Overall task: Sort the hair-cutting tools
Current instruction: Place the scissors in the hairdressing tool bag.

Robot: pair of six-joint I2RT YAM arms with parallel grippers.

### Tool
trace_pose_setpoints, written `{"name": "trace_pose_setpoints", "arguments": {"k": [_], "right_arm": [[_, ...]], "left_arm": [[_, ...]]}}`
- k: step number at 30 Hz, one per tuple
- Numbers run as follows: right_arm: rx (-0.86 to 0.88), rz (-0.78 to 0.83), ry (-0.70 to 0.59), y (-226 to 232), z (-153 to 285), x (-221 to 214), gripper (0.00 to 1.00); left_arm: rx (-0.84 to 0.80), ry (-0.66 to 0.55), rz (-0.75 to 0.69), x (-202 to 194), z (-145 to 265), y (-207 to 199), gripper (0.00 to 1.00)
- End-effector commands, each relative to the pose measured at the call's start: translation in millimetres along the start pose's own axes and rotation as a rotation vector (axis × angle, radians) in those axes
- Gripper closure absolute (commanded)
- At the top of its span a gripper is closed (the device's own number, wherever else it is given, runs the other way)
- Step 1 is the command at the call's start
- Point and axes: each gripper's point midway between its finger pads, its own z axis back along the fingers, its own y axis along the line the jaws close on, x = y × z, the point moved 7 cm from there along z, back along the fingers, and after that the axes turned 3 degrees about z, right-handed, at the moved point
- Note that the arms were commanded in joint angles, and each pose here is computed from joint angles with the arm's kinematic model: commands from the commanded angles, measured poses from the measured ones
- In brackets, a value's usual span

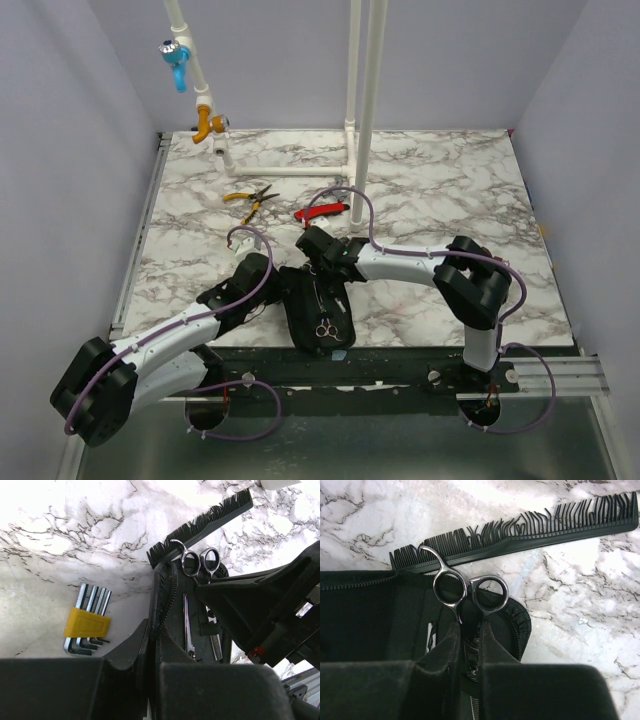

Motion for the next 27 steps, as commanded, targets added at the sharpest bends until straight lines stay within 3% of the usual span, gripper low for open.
{"name": "trace_pose_setpoints", "arguments": {"k": [1,11,23,27], "right_arm": [[-0.087,0.012,0.13,-13,-13,-32,0.98],[-0.115,-0.194,0.093,-20,-4,-51,0.99],[-0.098,-0.208,0.079,-23,7,-53,0.99],[-0.091,-0.208,0.041,-26,20,-45,0.89]], "left_arm": [[0.016,-0.051,0.016,9,1,-6,1.0],[0.066,-0.132,0.097,14,6,6,1.0],[0.061,-0.13,0.116,12,5,8,1.0],[0.067,-0.133,0.114,11,6,11,1.0]]}}
